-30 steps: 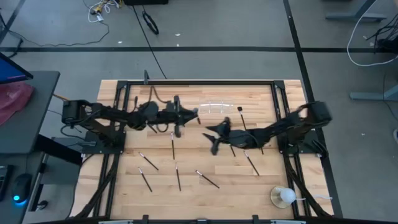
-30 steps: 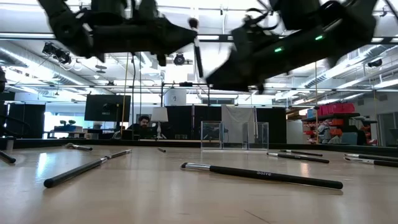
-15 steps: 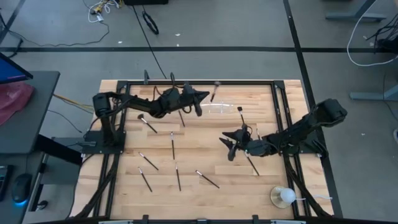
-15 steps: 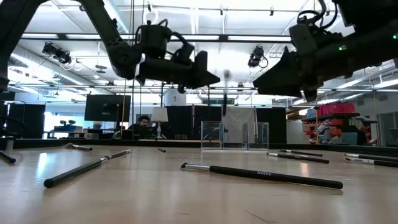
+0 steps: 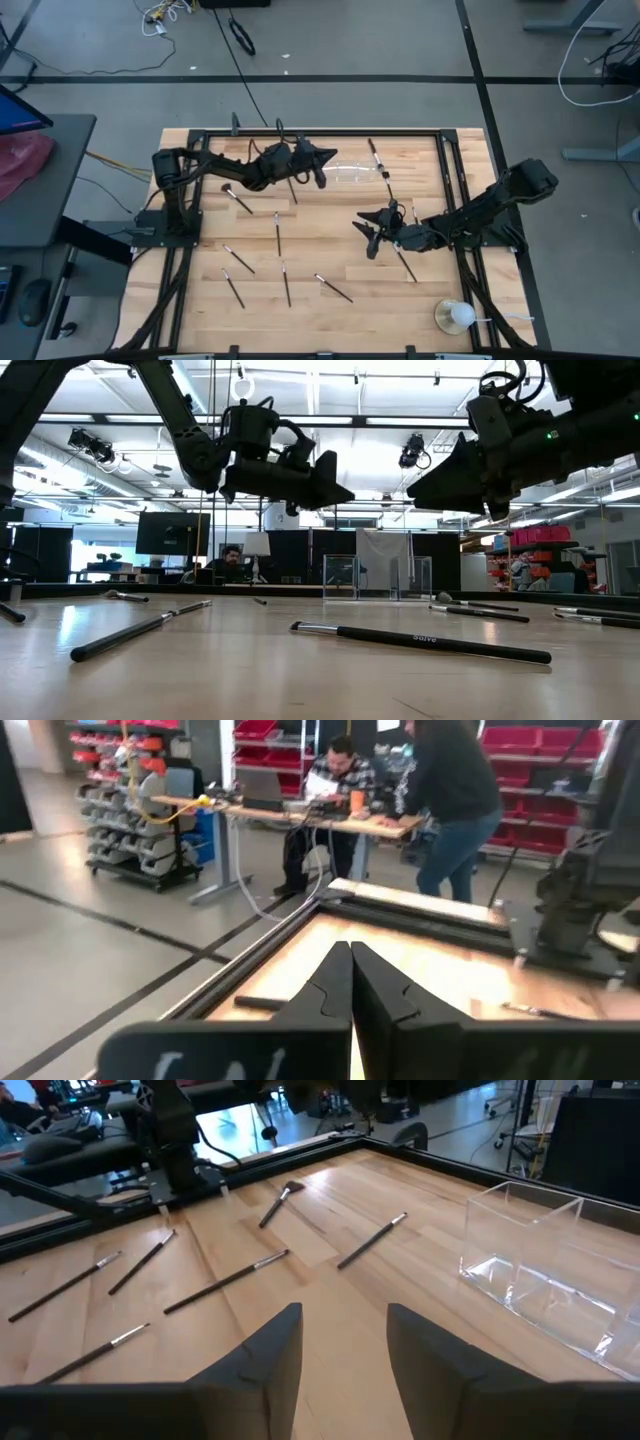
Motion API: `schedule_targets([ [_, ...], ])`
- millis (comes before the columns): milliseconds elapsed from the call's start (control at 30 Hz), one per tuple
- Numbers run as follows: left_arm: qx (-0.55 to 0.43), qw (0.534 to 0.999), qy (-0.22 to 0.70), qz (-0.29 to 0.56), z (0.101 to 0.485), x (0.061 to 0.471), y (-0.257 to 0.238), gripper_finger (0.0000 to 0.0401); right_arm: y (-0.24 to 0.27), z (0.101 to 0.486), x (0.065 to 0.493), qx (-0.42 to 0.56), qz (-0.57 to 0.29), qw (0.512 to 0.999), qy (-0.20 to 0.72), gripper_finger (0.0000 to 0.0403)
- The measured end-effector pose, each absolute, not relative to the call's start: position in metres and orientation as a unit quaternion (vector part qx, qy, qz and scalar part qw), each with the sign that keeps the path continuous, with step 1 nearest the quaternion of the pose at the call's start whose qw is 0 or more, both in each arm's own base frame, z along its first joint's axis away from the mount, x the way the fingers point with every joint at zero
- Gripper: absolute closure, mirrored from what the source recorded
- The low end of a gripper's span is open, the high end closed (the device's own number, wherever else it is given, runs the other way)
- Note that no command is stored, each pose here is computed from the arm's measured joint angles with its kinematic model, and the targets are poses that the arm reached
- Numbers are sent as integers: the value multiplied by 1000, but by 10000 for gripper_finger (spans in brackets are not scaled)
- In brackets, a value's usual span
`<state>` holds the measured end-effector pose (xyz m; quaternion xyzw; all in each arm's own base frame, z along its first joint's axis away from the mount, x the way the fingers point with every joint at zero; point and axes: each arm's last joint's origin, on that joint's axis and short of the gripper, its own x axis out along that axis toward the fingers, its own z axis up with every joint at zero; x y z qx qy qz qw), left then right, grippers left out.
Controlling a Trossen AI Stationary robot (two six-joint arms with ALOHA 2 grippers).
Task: Put items in baskets/containers
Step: Put the black blush brush into the transparent organizer
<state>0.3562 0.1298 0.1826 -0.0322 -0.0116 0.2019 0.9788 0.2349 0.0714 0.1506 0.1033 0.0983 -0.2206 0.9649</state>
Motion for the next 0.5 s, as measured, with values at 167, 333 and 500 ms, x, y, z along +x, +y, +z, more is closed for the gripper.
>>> schedule_targets([
  [167,-24,985,8,170,203,350,121,399,71,155,234,110,-220,965,91,255],
  [333,-35,987,29,156,198,318,114,400,60,178,226,126,-263,955,50,255],
  [500,-57,983,49,165,181,278,107,399,26,193,208,150,-325,931,73,255],
])
